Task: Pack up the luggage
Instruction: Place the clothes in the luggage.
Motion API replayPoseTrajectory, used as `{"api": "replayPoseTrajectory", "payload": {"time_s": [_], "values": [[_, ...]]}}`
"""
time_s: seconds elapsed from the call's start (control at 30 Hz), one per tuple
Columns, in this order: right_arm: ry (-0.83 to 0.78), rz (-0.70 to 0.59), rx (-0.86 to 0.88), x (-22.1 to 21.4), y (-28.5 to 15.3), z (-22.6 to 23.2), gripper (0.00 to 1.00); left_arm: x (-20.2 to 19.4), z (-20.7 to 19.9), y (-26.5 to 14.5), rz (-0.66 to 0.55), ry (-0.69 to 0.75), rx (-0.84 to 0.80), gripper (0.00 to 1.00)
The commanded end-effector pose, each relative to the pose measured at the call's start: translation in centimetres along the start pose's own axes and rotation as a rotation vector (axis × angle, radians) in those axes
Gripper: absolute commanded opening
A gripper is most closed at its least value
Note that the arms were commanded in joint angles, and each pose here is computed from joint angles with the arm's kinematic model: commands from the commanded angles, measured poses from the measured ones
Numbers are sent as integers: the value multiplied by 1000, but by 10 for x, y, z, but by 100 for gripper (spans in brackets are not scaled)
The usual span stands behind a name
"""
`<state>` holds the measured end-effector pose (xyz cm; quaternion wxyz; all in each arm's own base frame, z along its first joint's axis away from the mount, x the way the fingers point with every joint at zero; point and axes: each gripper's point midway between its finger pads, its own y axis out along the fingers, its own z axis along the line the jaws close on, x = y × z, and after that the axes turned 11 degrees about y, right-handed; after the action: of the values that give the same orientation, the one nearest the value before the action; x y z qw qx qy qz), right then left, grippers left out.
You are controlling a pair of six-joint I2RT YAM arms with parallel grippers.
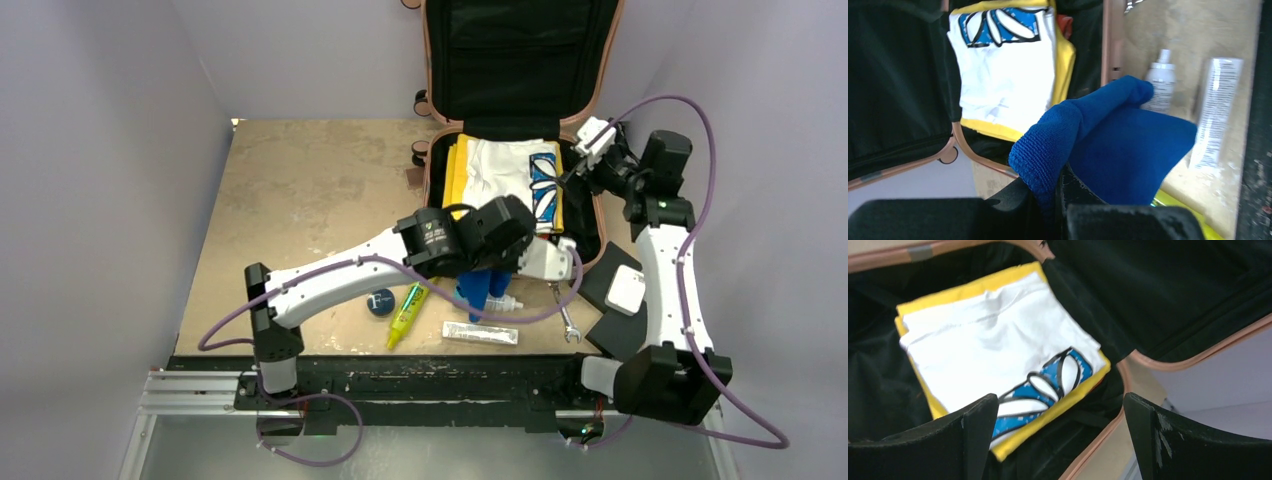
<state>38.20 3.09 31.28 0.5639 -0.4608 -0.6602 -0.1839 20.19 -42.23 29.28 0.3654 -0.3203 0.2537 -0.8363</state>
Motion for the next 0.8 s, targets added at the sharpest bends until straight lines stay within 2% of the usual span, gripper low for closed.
{"api": "replayPoseTrajectory", "payload": {"time_s": [0.0,0.13,0.27,0.5,0.67,0.77], "values": [[-5,-18,220,-17,-11,23,97,-8,49,13,-64,-51,78,0],[-33,-57,379,-27,-15,58,96,-17,51,30,-68,-50,41,0],[-86,-91,452,-28,-22,76,96,-21,57,40,-73,-54,29,0],[-35,-209,577,-1,-28,99,97,-21,56,46,-71,-37,12,0],[-49,-205,721,-4,-26,135,96,-28,62,48,-51,-51,34,0],[-29,-218,744,1,-26,141,95,-32,64,48,-40,-50,44,0]]}}
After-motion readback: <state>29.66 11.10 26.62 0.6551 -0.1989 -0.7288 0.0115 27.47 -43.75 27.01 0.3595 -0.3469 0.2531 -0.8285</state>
